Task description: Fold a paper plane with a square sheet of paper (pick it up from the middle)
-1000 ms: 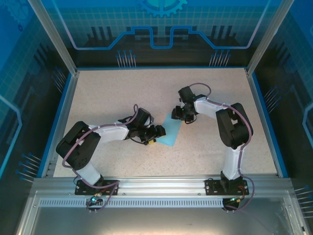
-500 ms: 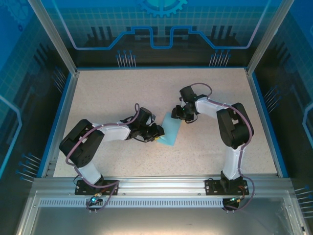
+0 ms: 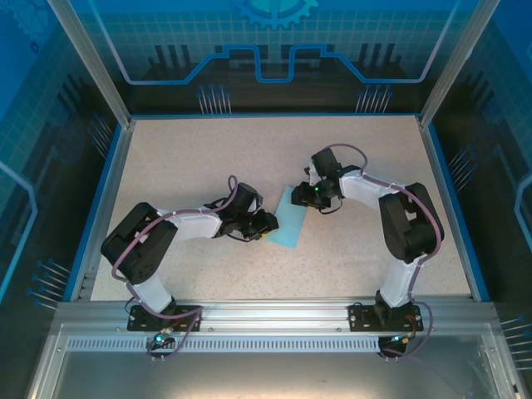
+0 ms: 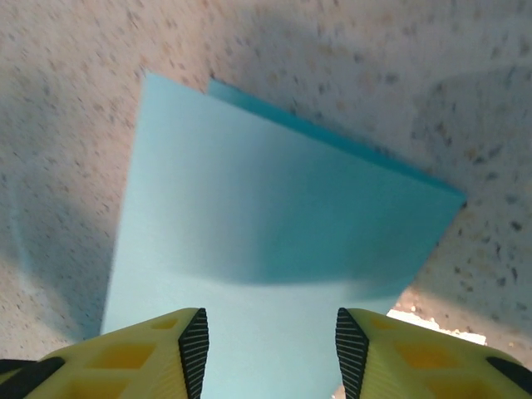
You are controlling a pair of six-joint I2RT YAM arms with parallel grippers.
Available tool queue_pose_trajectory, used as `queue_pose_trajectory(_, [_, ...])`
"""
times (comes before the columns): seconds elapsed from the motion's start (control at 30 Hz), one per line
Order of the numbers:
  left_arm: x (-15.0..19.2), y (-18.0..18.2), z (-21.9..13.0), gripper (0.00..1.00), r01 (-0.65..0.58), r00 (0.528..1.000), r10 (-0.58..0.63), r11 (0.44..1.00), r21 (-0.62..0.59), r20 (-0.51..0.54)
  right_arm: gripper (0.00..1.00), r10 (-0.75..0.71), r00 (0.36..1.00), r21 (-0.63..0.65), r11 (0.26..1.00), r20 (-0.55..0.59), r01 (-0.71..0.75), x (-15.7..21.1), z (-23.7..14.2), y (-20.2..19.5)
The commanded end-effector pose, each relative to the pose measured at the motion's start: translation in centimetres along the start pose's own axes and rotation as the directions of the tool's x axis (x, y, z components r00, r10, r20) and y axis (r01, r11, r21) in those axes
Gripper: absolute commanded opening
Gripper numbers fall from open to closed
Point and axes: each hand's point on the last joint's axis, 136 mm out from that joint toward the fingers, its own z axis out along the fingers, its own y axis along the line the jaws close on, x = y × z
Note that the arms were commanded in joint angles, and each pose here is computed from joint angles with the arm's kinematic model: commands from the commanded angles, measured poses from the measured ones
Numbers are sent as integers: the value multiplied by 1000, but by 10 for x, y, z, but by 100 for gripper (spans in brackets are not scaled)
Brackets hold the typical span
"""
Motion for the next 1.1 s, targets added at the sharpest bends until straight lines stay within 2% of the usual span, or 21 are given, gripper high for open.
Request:
queue_pose_trajectory(0.0, [5,11,3,27,-7,1000,6,999,-34,-14,46,-4,999,-14,1000,-42,3,14,4,0])
queue_pose_trajectory(0.47, [10,-4,-3,28,-6,1000,6,1000,21,-26,33,14,996,-19,1000,-85,-16,19,24,-5])
queue_pose_trajectory(1.07, [15,-57,-15,44,-79,995,87,981,175,-43,32,58,990,32,998,-131,-54,30,40,-21])
